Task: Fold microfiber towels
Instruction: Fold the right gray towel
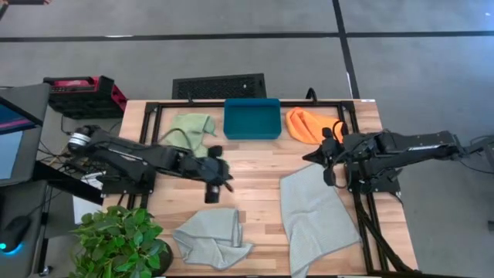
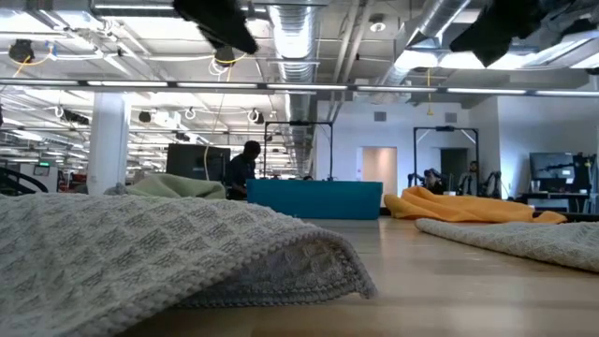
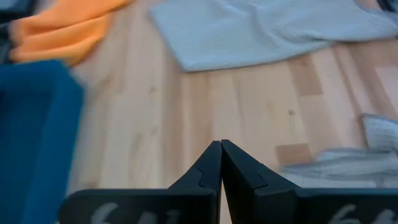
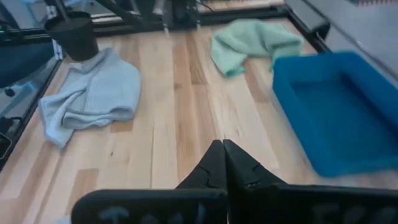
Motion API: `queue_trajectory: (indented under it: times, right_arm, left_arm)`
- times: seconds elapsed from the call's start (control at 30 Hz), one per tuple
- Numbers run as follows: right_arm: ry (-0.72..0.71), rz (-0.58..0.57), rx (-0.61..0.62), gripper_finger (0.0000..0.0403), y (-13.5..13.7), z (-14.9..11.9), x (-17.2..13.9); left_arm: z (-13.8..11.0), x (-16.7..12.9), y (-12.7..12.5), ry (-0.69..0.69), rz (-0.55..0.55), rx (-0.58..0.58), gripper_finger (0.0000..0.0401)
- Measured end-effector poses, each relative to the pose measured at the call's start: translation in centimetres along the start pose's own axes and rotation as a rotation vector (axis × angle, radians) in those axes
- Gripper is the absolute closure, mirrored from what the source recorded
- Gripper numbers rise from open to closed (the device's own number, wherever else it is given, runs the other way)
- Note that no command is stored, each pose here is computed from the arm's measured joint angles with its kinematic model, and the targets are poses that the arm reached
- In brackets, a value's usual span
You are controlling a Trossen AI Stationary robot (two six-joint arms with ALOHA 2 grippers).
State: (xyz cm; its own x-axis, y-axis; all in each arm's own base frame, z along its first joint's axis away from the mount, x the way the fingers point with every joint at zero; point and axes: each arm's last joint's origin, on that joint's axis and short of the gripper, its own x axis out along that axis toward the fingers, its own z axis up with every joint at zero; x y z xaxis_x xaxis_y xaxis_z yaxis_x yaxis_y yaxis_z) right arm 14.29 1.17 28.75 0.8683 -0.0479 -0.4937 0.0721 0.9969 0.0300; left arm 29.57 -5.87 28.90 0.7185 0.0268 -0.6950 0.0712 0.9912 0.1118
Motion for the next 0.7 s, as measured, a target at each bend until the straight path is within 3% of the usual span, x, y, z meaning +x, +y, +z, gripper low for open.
queue_trajectory:
  times: [0.13,0.33,0.47,0.7]
  right_arm:
    - [0.073,0.009,0.013,0.0399,0.3,-0.5,-0.3]
    - [0.225,0.057,0.055,0.0400,1.1,-1.5,-1.2]
    - [0.202,0.092,0.046,0.0399,1.5,-0.8,-1.9]
    - [0.178,0.115,0.035,0.0398,1.8,-0.2,-2.4]
  left_arm:
    - [1.8,2.6,-0.8,0.019,-0.051,0.075,0.0401]
    - [3.6,5.0,-1.2,0.026,-0.051,0.086,0.0401]
    - [4.0,7.0,-1.4,0.014,-0.048,0.112,0.0401]
    - [4.3,8.3,-1.1,0.037,0.123,0.126,0.0385]
